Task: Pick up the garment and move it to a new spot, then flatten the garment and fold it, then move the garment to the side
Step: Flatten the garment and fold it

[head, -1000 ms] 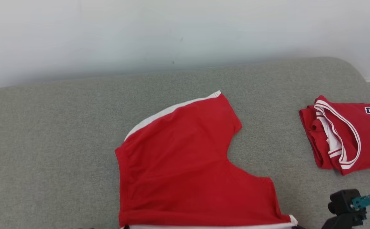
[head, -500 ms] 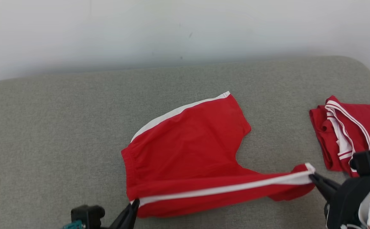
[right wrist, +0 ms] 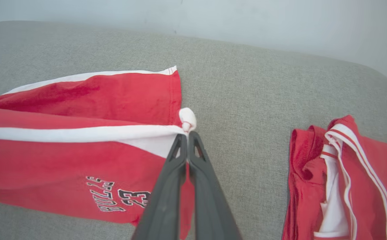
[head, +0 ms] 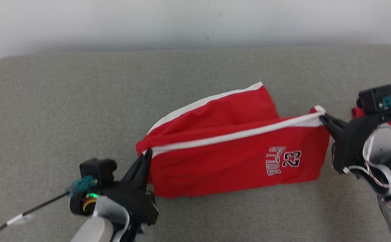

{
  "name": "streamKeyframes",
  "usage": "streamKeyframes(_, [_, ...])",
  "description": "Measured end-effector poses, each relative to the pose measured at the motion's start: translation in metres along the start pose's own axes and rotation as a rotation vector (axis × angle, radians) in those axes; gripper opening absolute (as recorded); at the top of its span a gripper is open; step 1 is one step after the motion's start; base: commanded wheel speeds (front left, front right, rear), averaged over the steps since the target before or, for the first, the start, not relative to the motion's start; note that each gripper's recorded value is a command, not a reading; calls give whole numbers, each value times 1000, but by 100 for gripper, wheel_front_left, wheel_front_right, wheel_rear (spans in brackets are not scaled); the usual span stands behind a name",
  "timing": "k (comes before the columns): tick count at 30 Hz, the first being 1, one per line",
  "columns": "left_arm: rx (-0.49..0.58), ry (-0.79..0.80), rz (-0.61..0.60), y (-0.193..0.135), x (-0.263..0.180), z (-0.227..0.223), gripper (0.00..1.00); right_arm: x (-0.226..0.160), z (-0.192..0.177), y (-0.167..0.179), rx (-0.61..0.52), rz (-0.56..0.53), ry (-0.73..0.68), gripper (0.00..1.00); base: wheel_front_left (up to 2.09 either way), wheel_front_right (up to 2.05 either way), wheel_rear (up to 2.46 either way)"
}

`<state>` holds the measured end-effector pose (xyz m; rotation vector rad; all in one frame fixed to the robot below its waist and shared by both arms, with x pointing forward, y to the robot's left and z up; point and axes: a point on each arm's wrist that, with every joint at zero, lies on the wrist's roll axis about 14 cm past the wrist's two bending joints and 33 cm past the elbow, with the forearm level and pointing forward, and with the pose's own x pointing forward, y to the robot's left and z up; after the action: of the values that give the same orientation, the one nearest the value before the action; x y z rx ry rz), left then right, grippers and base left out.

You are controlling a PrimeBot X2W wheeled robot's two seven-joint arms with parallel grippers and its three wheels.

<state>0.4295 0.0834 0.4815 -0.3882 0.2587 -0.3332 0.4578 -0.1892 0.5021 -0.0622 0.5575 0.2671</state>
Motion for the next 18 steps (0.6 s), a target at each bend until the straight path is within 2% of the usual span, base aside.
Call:
streamKeyframes(8, [70, -26, 43, 17, 36, 12, 0, 59, 15, -6, -47, -13, -16, 0, 0, 0, 0])
streamKeyframes(18, [62, -29, 143, 47, 55, 5, 0, 116, 28, 12, -87, 25, -43, 0, 0, 0, 0])
